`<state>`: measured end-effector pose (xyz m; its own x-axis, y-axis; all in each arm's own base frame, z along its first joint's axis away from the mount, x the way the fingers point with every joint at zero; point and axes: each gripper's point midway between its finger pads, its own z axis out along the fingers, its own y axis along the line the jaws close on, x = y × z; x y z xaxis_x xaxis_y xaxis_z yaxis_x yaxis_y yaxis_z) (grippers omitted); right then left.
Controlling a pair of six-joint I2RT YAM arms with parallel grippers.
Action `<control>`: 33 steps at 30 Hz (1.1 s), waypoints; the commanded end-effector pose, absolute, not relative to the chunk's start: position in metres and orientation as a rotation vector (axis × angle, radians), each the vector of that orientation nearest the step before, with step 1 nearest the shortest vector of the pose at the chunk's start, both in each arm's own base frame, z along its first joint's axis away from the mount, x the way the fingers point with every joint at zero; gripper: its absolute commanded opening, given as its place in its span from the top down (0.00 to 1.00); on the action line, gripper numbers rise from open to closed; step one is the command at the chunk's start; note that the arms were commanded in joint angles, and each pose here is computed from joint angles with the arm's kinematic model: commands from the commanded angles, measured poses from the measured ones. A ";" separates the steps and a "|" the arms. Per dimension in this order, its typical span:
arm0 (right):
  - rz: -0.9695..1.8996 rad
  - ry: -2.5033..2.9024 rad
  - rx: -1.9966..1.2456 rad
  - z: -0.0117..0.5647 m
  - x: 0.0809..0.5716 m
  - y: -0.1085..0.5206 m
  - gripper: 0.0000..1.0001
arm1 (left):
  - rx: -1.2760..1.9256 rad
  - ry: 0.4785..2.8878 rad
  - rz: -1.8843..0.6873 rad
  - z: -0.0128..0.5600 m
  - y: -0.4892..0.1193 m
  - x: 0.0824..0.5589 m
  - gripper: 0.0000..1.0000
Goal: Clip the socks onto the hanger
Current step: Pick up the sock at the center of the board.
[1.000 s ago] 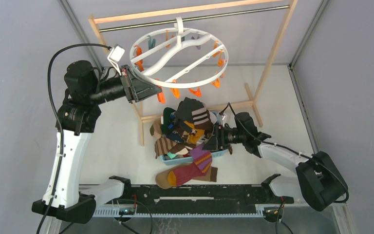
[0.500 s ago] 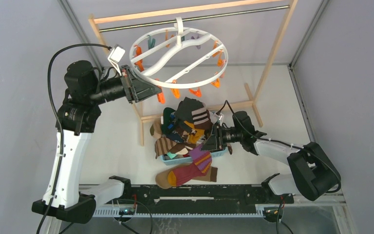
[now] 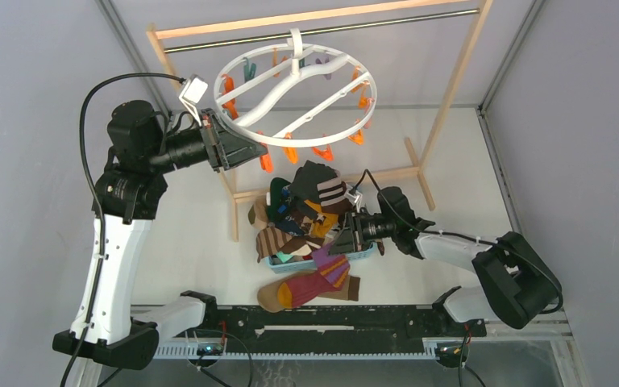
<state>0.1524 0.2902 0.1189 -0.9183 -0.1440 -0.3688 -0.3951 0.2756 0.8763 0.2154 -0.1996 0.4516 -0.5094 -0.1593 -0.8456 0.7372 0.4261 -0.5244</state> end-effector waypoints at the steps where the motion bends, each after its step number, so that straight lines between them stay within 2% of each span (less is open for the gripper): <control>1: 1.734 2.222 -0.536 0.139 0.162 0.301 0.84 | 0.544 1.690 -1.187 0.470 -0.196 0.208 0.92; 3: 1.752 2.177 -0.543 0.150 0.164 0.300 1.00 | 0.545 1.693 -1.187 0.469 -0.196 0.207 0.92; 8: 1.813 1.977 -0.594 0.200 0.163 0.297 1.00 | 0.549 1.691 -1.186 0.470 -0.196 0.206 0.92; 17: 1.943 1.356 -0.608 0.332 0.153 0.300 1.00 | 0.538 1.683 -1.231 0.476 -0.199 0.206 0.93; 33: 2.106 1.033 -0.626 0.405 0.161 0.355 1.00 | 0.524 1.677 -1.294 0.478 -0.201 0.201 0.93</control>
<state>0.1689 0.3563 0.3676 -0.6935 0.2907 -0.6592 -0.7168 -0.3704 0.5908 0.2125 -0.2012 0.4592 -0.5263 -0.1812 -0.8308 0.7339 0.3966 -0.5515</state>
